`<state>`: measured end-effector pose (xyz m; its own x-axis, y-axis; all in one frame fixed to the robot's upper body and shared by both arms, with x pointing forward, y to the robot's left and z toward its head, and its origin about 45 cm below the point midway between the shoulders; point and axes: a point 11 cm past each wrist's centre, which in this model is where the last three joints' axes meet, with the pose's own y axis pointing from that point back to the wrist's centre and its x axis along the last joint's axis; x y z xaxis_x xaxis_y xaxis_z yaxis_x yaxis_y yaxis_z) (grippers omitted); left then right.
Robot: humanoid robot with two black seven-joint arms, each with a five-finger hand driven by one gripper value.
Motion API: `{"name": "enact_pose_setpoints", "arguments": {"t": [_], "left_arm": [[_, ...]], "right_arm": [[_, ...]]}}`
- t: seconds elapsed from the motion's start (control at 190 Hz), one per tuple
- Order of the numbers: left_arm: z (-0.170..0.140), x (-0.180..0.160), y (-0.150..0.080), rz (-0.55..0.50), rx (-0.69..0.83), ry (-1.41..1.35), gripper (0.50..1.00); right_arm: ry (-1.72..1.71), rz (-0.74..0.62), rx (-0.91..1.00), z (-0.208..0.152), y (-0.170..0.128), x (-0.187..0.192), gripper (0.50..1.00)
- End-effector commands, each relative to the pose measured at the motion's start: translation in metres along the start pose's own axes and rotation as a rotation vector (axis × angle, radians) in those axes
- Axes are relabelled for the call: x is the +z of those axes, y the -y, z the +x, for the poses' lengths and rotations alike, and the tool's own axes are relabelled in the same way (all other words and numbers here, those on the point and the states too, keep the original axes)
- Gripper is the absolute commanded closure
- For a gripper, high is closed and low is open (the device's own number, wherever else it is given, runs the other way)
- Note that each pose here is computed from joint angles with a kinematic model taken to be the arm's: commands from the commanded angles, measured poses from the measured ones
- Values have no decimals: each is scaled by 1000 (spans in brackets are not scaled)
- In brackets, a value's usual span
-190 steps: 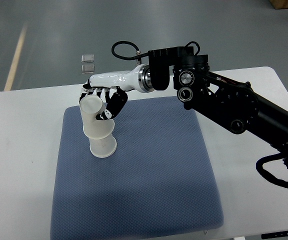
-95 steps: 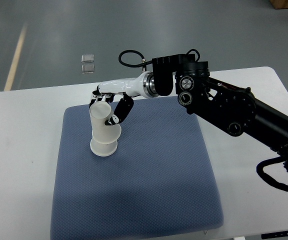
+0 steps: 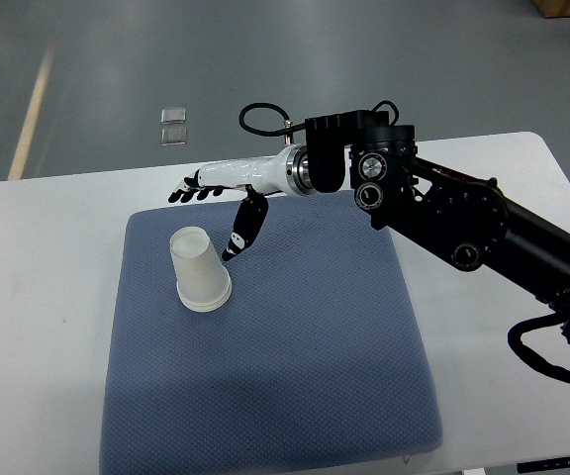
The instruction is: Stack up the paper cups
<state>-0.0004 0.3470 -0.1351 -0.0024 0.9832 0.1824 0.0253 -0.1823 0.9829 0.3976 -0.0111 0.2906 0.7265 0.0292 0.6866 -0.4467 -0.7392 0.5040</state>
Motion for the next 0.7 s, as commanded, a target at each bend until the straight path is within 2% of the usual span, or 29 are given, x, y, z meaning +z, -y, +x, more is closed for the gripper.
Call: {"name": "enact_pose_setpoints", "arguments": {"t": [0.0, 0.153, 0.327, 0.501, 0.606, 0.696], "left_arm": [[0, 0, 0, -1, 0, 0, 500], [0, 0, 0, -1, 0, 0, 500], [0, 0, 0, -1, 0, 0, 500], [0, 0, 0, -1, 0, 0, 500], [0, 0, 0, -1, 0, 0, 500], [0, 0, 0, -1, 0, 0, 500]], "right_arm": [[5, 3, 8, 3, -1, 0, 589], [57, 22, 62, 13, -6, 2, 589], [262, 62, 193, 32, -25, 26, 589], [565, 57, 404, 37, -57, 89, 589], [789, 24, 552, 26, -74, 136, 589], [956, 18, 667, 18, -83, 160, 589]]}}
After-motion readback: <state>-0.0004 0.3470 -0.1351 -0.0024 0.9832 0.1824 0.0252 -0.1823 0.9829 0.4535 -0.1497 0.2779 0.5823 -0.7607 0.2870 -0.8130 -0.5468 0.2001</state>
